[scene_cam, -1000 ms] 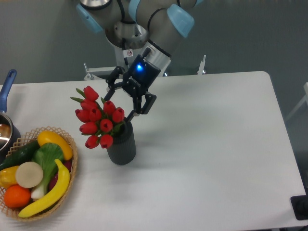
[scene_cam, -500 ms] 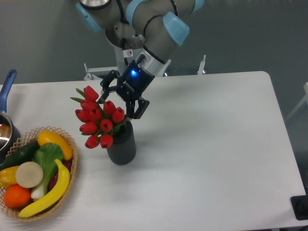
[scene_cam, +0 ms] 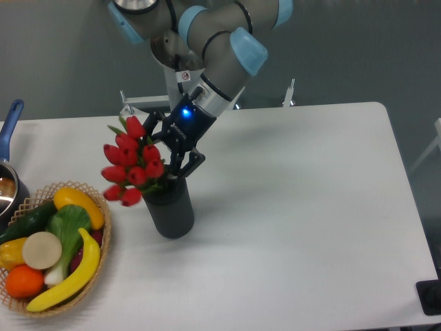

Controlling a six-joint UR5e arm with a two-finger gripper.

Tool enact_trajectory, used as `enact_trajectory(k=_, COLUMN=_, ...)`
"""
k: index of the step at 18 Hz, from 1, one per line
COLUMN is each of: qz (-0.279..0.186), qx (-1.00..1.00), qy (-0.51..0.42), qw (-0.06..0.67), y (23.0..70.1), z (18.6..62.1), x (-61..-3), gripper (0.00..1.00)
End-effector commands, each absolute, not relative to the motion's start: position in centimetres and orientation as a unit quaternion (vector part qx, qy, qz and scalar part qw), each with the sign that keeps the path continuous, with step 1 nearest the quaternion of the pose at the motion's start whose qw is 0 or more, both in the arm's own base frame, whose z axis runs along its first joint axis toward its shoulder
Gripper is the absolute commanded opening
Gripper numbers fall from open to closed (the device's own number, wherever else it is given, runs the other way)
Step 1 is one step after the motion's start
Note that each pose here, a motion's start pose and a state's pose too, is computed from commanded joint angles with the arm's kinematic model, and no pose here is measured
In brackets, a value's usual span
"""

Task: Pick up the flowers from the vase
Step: 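Close the gripper around the red tulip stems, then lift the gripped tulips up and out of the black vase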

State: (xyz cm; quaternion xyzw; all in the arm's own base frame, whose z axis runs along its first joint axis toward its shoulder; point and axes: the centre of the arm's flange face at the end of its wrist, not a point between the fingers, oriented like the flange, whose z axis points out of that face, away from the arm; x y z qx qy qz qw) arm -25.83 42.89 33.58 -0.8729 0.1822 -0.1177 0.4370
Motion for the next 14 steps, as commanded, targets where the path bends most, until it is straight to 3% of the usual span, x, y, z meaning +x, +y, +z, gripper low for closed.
enact_trajectory(k=14, qz=-0.117, qx=-0.862, qy=0.144, qw=0.472, y=43.0, z=37.9, x=-27.7, gripper=0.00)
